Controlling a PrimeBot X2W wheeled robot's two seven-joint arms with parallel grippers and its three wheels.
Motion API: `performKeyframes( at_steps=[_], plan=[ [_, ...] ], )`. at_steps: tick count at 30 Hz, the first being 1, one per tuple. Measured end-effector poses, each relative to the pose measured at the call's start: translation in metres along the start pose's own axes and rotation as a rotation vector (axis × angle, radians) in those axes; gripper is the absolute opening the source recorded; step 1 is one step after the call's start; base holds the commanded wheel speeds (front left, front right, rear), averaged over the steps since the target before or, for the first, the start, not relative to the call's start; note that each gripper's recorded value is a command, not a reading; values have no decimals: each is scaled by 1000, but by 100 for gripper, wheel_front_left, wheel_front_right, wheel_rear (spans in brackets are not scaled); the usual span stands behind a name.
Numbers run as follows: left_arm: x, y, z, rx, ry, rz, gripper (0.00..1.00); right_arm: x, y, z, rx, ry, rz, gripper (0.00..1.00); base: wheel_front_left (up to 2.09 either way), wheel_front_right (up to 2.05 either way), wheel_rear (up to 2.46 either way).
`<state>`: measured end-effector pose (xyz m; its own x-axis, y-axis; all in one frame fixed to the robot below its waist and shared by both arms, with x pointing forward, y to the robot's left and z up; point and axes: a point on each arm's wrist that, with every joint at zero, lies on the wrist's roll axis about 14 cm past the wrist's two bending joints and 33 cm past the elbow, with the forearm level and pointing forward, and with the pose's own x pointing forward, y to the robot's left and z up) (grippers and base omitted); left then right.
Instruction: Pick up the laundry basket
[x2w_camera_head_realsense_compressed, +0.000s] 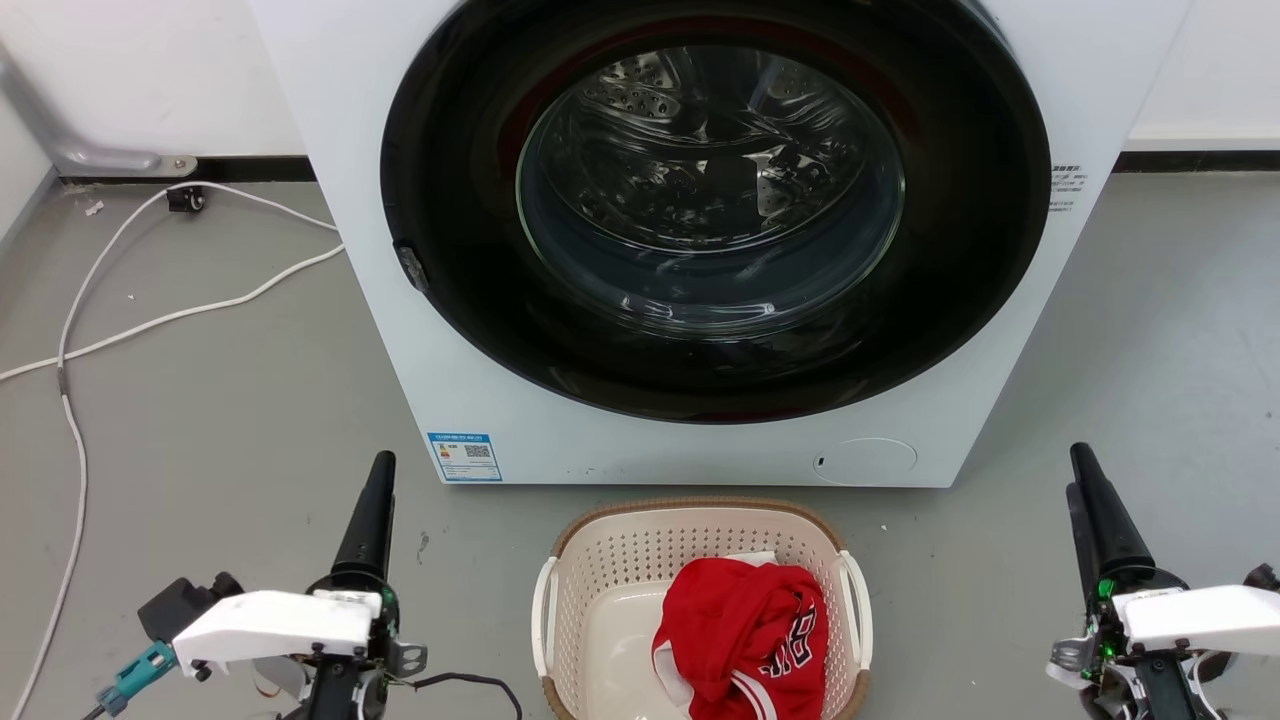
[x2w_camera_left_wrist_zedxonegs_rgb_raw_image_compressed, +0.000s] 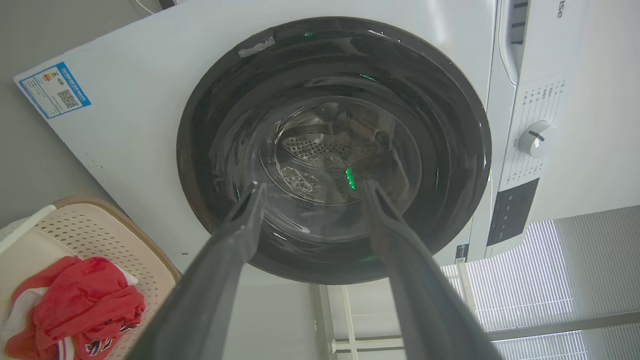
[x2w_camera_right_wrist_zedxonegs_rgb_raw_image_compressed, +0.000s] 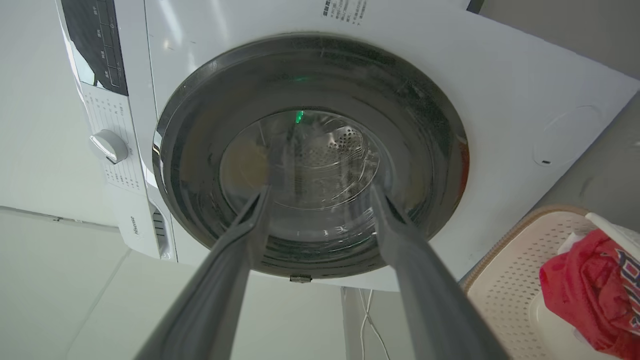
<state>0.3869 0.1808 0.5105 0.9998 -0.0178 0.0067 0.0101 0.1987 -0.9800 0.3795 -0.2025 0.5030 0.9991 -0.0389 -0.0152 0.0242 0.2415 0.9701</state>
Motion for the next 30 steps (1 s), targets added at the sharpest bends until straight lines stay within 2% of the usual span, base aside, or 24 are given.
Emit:
performKeyframes(
  at_steps=[14,30],
  plan=[
    [1,-10,-15,347,35,-37,100,0,18,-5,-365,25,55,100,0,0,0],
    [1,-22,-30,637,51,-96,100,0,20,-11,-657,41,67,100,0,0,0]
  ],
)
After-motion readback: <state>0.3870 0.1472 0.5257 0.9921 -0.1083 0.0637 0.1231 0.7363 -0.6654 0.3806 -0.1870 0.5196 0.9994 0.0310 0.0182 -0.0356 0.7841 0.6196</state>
